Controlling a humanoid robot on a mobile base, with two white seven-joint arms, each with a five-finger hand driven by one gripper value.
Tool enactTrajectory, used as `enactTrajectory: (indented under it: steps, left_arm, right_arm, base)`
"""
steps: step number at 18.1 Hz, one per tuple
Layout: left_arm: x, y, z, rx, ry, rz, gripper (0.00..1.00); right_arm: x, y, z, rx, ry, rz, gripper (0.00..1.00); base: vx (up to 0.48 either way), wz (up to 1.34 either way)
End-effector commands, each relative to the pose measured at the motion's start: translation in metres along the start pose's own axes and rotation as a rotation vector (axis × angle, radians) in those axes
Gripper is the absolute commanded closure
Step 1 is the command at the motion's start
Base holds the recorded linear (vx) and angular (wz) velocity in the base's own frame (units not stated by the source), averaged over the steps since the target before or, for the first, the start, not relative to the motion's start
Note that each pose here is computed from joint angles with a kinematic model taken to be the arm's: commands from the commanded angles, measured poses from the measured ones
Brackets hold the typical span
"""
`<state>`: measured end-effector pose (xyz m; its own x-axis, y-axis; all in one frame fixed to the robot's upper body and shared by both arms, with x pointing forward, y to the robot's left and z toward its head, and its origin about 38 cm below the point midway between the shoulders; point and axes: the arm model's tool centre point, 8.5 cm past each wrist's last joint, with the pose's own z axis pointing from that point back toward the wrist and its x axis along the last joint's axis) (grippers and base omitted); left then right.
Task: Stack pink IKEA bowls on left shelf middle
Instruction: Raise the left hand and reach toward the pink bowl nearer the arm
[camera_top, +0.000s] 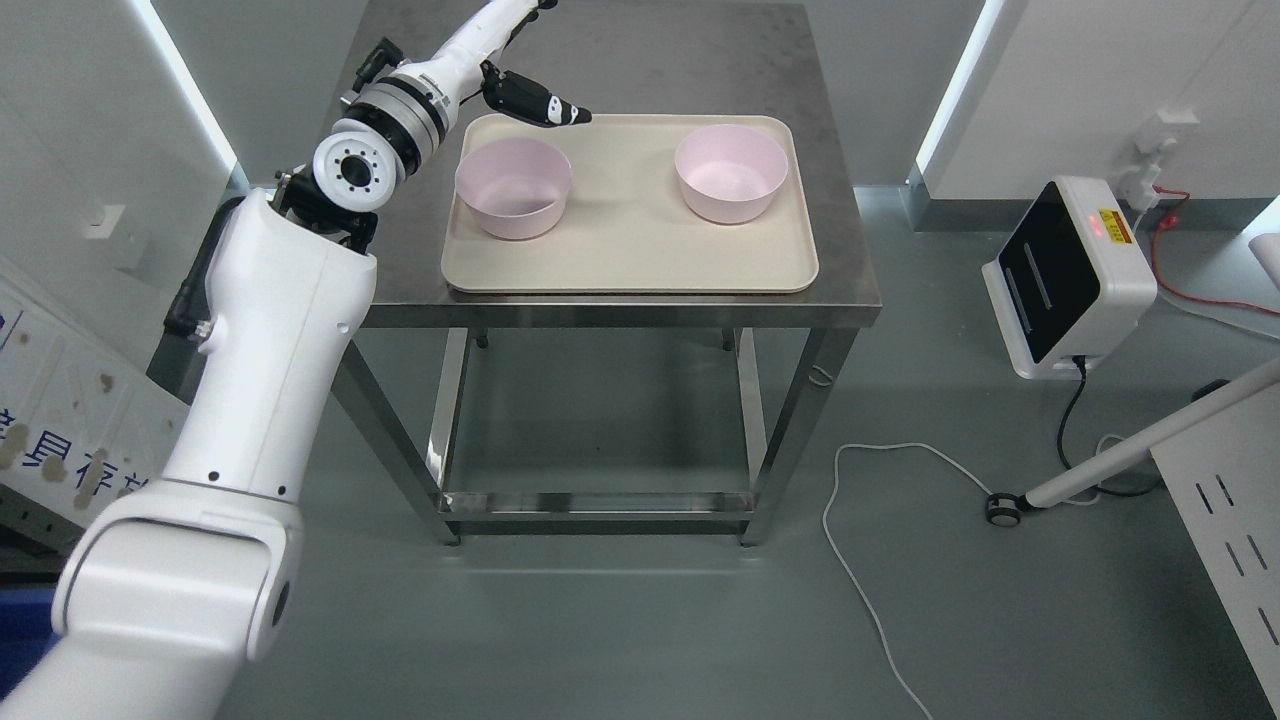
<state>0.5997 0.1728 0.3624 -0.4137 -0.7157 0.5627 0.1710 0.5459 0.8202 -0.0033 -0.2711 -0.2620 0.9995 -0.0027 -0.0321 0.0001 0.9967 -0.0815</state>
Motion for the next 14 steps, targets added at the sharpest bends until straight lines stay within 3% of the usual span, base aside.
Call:
enactTrajectory:
  steps: [1,6,14]
  left_arm:
    - [-0.083,-0.044,-0.003,-0.269,0.338,-0.21,0.02]
    - [-0.094,-0.052,0.001,-0.279,0.377,-0.259,0.02]
    - [-0.076,-0.037,-0.011,-0.302,0.378,-0.43,0.09]
  right_arm:
    - [-0.007,-0.011,-0.001,-0.017,-0.003,-0.011,0.0]
    - [-0.007,-0.011,-0.001,-0.017,-0.003,-0.011,0.0]
    - [-0.007,-0.011,-0.001,-0.017,-0.002,-0.011,0.0]
  base:
    - [0.0,0.0]
    - [0.0,0.0]
    - [0.0,0.0]
